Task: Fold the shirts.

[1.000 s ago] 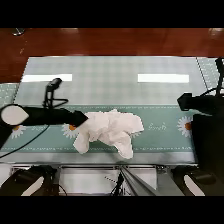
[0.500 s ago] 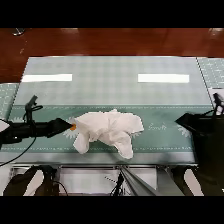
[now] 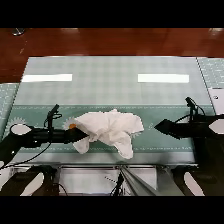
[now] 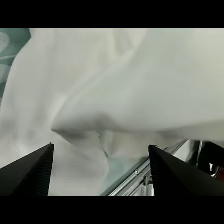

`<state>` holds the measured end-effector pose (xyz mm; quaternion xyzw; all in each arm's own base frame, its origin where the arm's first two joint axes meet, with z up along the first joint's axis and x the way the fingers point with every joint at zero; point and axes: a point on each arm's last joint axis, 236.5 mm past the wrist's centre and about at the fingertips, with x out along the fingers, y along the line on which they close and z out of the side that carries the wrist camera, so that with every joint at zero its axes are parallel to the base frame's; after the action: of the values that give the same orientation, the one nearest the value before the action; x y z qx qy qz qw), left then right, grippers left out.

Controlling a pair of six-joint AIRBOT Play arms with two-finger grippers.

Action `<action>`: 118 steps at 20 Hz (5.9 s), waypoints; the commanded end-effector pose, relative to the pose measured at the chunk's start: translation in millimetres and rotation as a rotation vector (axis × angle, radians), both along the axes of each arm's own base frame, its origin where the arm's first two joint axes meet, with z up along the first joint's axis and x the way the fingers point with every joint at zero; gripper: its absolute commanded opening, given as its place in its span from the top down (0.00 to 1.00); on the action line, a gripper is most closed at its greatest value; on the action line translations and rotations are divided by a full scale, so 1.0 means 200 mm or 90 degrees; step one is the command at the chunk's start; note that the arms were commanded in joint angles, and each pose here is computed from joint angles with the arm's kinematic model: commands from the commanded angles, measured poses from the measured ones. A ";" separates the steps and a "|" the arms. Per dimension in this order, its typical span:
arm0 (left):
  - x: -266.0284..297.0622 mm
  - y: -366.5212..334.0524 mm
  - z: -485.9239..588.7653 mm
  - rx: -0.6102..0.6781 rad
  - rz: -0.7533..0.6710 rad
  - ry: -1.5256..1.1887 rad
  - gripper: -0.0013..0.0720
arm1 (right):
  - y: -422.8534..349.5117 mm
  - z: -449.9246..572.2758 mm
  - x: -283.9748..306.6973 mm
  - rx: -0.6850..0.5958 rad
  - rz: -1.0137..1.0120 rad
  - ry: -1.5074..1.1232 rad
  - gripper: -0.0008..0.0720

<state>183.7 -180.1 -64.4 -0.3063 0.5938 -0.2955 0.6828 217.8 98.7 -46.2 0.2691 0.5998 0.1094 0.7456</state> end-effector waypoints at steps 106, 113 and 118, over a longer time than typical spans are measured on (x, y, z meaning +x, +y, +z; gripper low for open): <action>0.30 0.16 -0.11 -0.031 0.140 0.153 0.94 | -0.67 -0.04 0.24 0.040 -0.169 0.072 0.14; 0.28 0.14 -0.10 -0.040 0.130 0.159 0.94 | -0.35 -0.22 0.20 0.090 -0.039 0.171 0.14; 0.28 0.13 -0.10 -0.039 0.127 0.157 0.94 | -0.18 -0.23 0.27 0.126 -0.011 0.154 0.24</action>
<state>239.4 -153.1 -83.9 -0.4186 0.6319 -0.2033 0.6198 263.7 41.6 -91.5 0.3540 0.6742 0.1040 0.6398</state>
